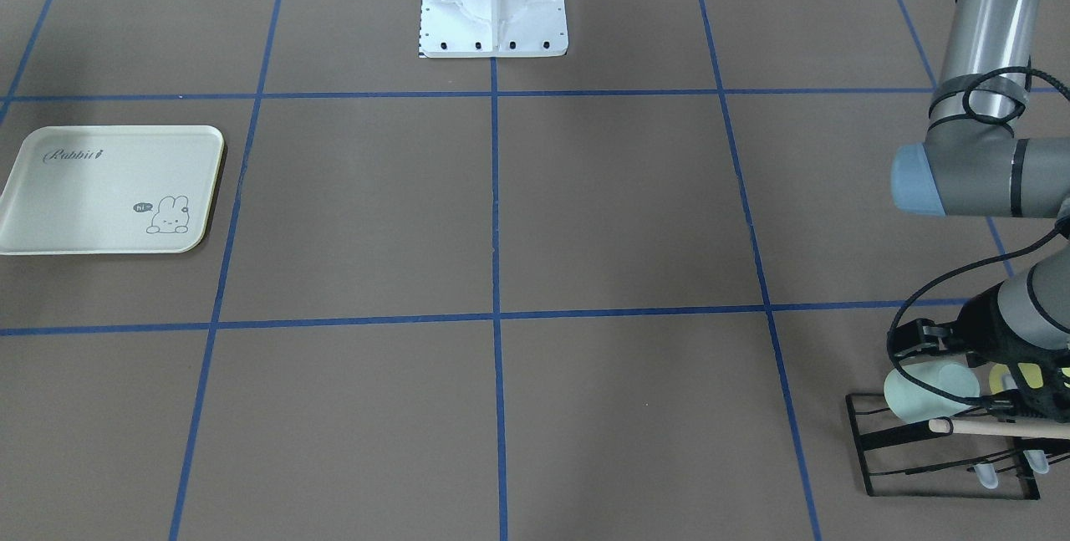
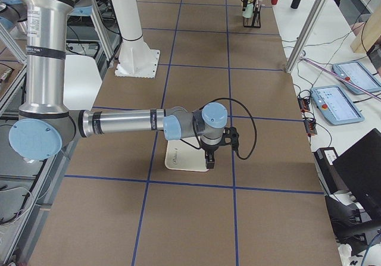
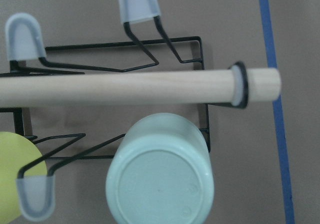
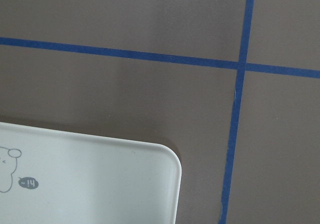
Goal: Left arm grabs green cup and hands to right arm on tray
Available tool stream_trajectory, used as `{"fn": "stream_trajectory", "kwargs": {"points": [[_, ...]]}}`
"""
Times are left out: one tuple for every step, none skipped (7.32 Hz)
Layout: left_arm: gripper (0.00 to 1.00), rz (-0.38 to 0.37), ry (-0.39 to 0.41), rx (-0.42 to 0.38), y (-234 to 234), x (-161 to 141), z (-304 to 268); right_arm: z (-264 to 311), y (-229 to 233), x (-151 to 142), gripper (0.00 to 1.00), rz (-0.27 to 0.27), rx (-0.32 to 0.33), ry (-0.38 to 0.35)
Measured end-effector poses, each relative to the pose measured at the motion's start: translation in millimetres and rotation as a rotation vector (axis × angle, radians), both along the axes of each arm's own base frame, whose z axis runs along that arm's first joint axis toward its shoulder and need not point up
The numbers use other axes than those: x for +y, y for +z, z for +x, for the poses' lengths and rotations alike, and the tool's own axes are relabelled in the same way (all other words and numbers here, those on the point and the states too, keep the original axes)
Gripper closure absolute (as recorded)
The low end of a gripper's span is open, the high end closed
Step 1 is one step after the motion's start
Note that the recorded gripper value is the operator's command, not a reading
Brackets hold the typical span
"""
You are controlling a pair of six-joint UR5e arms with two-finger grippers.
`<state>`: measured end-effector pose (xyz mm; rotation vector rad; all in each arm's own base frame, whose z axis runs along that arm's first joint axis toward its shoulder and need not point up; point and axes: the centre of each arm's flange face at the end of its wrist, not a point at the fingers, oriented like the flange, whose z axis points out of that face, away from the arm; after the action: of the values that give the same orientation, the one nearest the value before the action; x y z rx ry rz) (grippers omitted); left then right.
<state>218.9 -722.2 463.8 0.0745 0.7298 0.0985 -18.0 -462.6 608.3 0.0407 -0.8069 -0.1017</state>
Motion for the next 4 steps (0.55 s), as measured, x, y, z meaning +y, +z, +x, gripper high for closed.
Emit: {"fn": "stream_trajectory", "kwargs": {"points": [[0.03, -0.003, -0.006, 0.0, -3.3, -4.7, 2.0, -0.3, 0.0, 0.0, 0.0, 0.0, 0.0, -0.001], [0.03, -0.004, -0.01, 0.0, -7.6, -10.0, 4.0, -0.5, 0.0, 0.0, 0.0, 0.0, 0.0, -0.001], [0.03, -0.003, -0.014, -0.008, -8.7, -13.1, 4.7, -0.9, 0.0, 0.0, 0.0, 0.0, 0.001, -0.002], [0.03, 0.002, -0.019, -0.017, -7.8, -14.9, 4.6, -1.6, 0.1, 0.0, 0.0, 0.0, 0.0, -0.003]]}}
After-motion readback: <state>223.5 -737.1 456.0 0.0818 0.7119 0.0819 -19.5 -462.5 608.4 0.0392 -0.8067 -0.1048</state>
